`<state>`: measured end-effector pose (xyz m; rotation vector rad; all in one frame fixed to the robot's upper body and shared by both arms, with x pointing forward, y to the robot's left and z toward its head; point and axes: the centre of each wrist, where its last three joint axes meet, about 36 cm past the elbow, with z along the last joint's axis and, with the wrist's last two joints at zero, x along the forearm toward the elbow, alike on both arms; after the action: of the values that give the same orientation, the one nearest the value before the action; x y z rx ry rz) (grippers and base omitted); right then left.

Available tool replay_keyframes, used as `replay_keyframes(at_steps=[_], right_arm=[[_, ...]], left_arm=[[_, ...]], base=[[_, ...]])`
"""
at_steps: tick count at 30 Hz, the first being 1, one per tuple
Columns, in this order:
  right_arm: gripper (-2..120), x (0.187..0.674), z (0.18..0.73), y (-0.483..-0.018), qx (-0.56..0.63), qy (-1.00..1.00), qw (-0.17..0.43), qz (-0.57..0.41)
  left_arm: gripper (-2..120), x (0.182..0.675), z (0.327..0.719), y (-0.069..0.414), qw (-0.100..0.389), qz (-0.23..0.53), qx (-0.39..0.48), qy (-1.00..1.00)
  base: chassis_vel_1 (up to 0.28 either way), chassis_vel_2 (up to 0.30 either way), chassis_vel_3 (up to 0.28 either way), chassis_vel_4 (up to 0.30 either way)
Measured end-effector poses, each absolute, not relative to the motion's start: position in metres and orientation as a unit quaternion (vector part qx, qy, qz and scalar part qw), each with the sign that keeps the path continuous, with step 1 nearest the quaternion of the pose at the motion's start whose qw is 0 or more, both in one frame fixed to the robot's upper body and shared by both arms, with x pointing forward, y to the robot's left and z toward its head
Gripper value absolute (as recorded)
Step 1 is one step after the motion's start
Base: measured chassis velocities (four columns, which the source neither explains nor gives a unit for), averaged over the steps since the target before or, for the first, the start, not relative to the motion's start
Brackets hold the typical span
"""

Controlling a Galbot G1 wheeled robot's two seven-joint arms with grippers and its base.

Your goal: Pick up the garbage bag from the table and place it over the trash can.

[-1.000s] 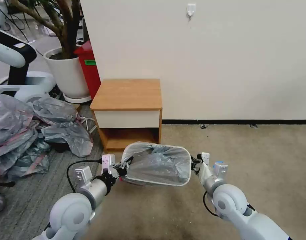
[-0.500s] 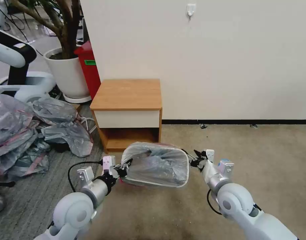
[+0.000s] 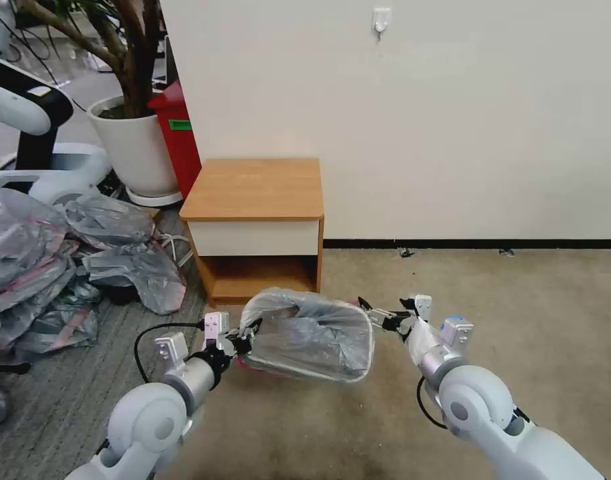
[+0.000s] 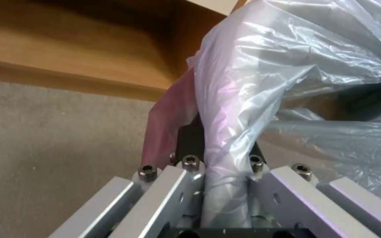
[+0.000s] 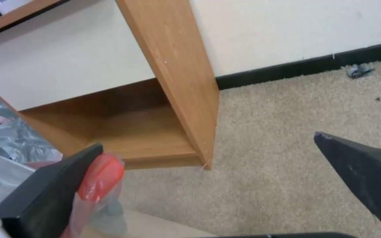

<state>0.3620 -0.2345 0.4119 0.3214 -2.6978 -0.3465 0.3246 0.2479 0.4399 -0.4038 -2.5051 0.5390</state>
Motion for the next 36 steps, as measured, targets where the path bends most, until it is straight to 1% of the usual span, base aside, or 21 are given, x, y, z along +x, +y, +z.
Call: replay_keyframes(at_steps=[4,8,14,18,24,29,30,32,36], right_arm=[[114,0.364,0.412,-0.237,0.113,-0.965,0.200,-0.124],[111,0.367,0.419,-0.239,0.113,-0.960,0.207,-0.150],[102,0.371,0.423,-0.250,0.123,-0.956,0.213,-0.157],[100,0.372,0.421,-0.255,0.136,-0.956,0.208,-0.154],[100,0.375,0.416,-0.261,0.135,-0.962,0.185,-0.151],[100,0.380,0.424,-0.270,0.119,-0.973,0.146,-0.135],[100,0.378,0.431,-0.272,0.118,-0.978,0.127,-0.120],[100,0.375,0.434,-0.273,0.120,-0.979,0.119,-0.113],[100,0.354,0.452,-0.268,0.142,-0.983,0.082,-0.077]], left_arm=[[3,0.324,0.439,0.247,0.270,0.199,-0.150,-0.930],[3,0.322,0.437,0.246,0.272,0.196,-0.149,-0.930],[2,0.323,0.436,0.247,0.270,0.190,-0.147,-0.932],[2,0.322,0.435,0.247,0.268,0.183,-0.150,-0.934],[2,0.318,0.433,0.248,0.262,0.177,-0.149,-0.937],[2,0.318,0.432,0.250,0.255,0.171,-0.144,-0.941],[2,0.318,0.431,0.249,0.248,0.170,-0.140,-0.943],[2,0.318,0.430,0.249,0.244,0.168,-0.138,-0.945],[2,0.319,0.426,0.245,0.218,0.157,-0.125,-0.955]], base=[[0.000,0.000,0.000,0.000],[0.000,0.000,0.000,0.000],[0.000,0.000,0.000,0.000],[0.000,0.000,0.000,0.000],[0.000,0.000,0.000,0.000],[0.000,0.000,0.000,0.000],[0.000,0.000,0.000,0.000],[0.000,0.000,0.000,0.000],[0.000,0.000,0.000,0.000]])
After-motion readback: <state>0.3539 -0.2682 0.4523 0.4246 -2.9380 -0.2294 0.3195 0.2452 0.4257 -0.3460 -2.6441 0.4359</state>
